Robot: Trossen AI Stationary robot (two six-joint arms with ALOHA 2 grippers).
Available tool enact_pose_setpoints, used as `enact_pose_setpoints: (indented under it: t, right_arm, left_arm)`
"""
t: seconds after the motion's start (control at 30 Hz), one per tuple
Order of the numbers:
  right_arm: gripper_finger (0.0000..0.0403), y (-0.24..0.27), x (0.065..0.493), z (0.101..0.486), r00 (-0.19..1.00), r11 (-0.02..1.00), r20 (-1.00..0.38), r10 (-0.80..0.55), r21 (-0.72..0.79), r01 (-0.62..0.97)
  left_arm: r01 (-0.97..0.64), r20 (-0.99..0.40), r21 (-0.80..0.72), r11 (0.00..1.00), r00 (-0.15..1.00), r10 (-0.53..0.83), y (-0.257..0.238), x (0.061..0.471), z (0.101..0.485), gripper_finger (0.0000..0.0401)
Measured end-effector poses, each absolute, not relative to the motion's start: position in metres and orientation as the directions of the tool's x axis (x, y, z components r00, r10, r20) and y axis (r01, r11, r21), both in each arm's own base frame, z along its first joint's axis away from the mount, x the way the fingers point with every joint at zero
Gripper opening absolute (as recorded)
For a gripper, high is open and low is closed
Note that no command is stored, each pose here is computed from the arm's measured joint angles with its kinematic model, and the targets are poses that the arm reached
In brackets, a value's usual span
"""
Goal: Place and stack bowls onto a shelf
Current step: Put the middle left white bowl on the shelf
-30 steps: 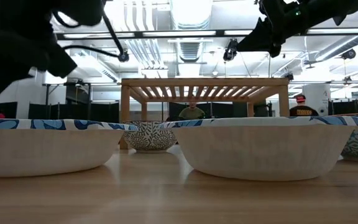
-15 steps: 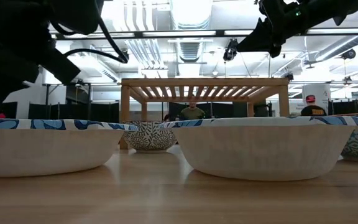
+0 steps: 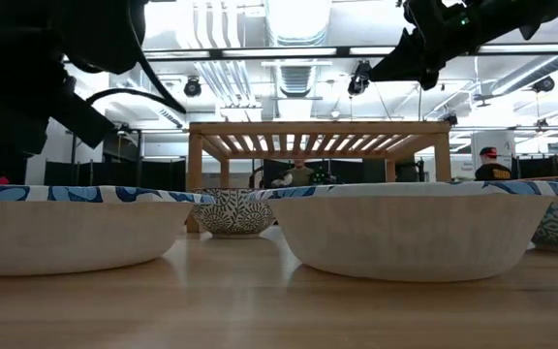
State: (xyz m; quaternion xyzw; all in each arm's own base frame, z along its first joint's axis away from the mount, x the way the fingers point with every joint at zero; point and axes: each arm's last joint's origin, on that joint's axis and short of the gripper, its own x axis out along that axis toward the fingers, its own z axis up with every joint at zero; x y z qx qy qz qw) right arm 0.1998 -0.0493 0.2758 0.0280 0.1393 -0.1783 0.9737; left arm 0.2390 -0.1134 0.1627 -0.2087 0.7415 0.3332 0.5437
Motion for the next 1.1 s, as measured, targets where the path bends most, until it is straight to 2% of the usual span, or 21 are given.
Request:
enact_pose_setpoints:
  t: [0.17, 0.43, 0.67, 0.93, 1.0, 1.1]
  right_arm:
    - [0.0038, -0.049, 0.2, 0.276, 0.898, 0.935, -0.281, -0.339, 0.004, 0.355]
    - [0.0038, -0.049, 0.2, 0.276, 0.897, 0.935, -0.282, -0.339, 0.002, 0.354]
    - [0.0038, -0.049, 0.2, 0.276, 0.897, 0.935, -0.282, -0.339, 0.002, 0.354]
    - [0.0038, -0.049, 0.2, 0.276, 0.897, 0.935, -0.282, -0.339, 0.001, 0.354]
    - [0.0038, -0.049, 0.2, 0.276, 0.897, 0.935, -0.282, -0.339, 0.001, 0.354]
    - [0.0038, -0.049, 0.2, 0.276, 0.897, 0.935, -0.282, -0.339, 0.001, 0.354]
  left_arm:
    - [-0.678, -0.955, 0.238, 0.696, -0.293, 0.041, -0.115, 0.242, 0.161, 0.0104]
    - [-0.669, -0.953, 0.252, 0.699, -0.297, 0.059, -0.115, 0.241, 0.162, 0.0012]
    - [-0.653, -0.957, 0.244, 0.717, -0.283, 0.068, -0.117, 0.246, 0.171, 0.0003]
    - [-0.591, -0.914, 0.4, 0.701, -0.314, 0.258, -0.118, 0.25, 0.224, 0.0]
    - [-0.593, -0.921, 0.388, 0.705, -0.262, 0.287, -0.119, 0.256, 0.242, 0.0]
    - [-0.589, -0.946, 0.305, 0.748, -0.1, 0.307, -0.122, 0.267, 0.268, 0.0]
